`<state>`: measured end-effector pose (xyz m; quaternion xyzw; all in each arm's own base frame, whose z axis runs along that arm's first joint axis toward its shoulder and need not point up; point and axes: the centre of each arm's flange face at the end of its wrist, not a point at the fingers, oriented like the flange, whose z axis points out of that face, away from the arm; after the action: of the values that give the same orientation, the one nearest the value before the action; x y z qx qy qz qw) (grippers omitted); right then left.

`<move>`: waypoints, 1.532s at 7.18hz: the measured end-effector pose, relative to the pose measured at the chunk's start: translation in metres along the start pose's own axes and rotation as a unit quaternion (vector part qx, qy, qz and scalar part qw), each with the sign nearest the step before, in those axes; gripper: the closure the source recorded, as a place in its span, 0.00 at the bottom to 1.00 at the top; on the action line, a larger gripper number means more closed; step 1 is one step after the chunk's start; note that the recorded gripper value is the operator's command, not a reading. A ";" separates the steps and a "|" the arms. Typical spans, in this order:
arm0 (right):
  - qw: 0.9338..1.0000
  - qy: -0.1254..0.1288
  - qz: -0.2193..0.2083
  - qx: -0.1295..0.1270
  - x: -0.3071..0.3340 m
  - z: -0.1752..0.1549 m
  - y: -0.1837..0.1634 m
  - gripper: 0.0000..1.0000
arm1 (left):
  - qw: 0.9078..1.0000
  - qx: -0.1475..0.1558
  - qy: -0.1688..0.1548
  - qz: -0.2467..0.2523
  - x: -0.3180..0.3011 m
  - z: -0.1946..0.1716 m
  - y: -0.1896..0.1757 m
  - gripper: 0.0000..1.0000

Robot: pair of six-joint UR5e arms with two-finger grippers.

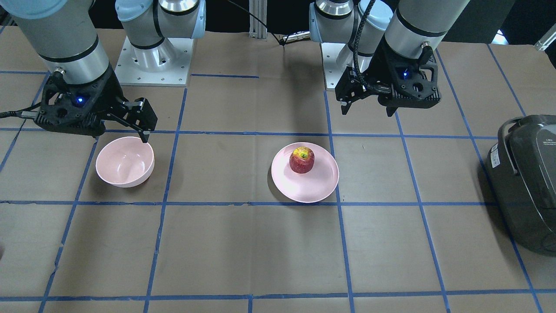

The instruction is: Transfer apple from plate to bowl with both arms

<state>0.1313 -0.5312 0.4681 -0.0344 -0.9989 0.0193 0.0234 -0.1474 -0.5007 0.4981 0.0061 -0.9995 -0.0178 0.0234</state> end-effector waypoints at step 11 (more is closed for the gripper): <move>0.997 0.005 -0.009 -0.077 0.074 0.080 0.004 0.00 | 1.000 -0.001 0.000 0.001 0.001 0.001 0.000 0.00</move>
<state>0.0544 -0.5249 0.3914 -0.0276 -0.9976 -0.0585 0.0253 -0.1482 -0.5003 0.4972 0.0054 -0.9995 -0.0187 0.0238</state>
